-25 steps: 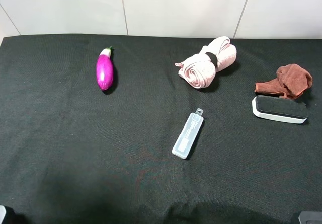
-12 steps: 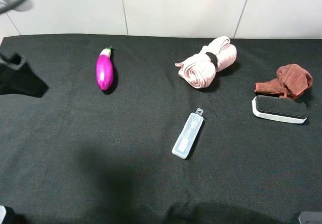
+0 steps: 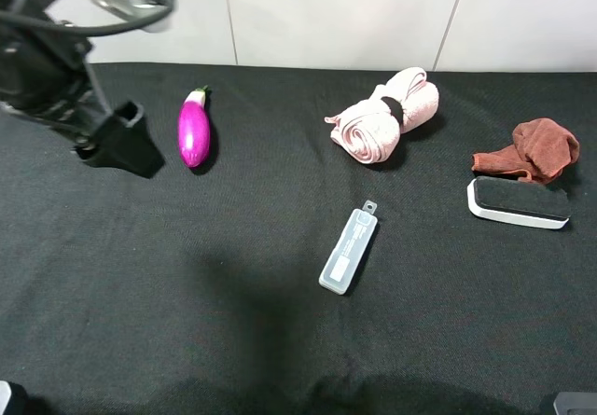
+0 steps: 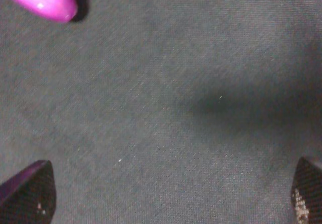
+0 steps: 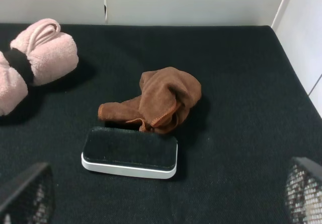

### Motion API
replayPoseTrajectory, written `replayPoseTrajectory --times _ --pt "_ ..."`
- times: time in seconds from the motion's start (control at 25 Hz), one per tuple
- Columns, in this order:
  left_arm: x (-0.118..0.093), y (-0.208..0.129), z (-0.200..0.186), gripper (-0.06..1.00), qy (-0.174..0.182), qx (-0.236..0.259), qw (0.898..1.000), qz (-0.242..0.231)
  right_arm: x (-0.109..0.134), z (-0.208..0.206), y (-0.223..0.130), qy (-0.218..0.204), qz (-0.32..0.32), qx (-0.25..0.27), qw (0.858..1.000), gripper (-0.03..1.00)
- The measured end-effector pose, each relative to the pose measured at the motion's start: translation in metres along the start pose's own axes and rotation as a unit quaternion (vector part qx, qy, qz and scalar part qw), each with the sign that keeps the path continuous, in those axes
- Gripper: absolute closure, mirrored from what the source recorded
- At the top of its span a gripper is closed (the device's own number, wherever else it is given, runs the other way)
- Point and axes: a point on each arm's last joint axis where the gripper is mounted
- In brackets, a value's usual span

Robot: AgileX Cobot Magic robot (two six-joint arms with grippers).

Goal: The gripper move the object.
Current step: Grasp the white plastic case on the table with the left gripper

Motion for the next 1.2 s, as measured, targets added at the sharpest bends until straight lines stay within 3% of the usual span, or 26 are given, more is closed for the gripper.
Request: replayPoseTrajectory --times 0.32,0.64,1.2 --pt "-0.031 0.033 0.019 -0.05 0.013 0.022 0.999 0.025 0.000 0.000 0.000 0.000 0.000 0.000 1.000 0.27" --pt "-0.072 0.061 0.044 -0.05 -0.001 0.043 0.998 0.048 0.000 0.000 0.000 0.000 0.000 0.000 1.000 0.27" --pt "-0.121 0.074 0.086 -0.05 -0.007 0.086 0.995 0.052 0.000 0.000 0.000 0.000 0.000 0.000 1.000 0.27"
Point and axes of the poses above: a point on each arm's last joint axis where the gripper is mounted, z pointing out along that axis toward the gripper, x along the wrist's bending axis when the last joint is at zero, y = z × x, and after that the axes turned 2 degrees about -z, right-handed
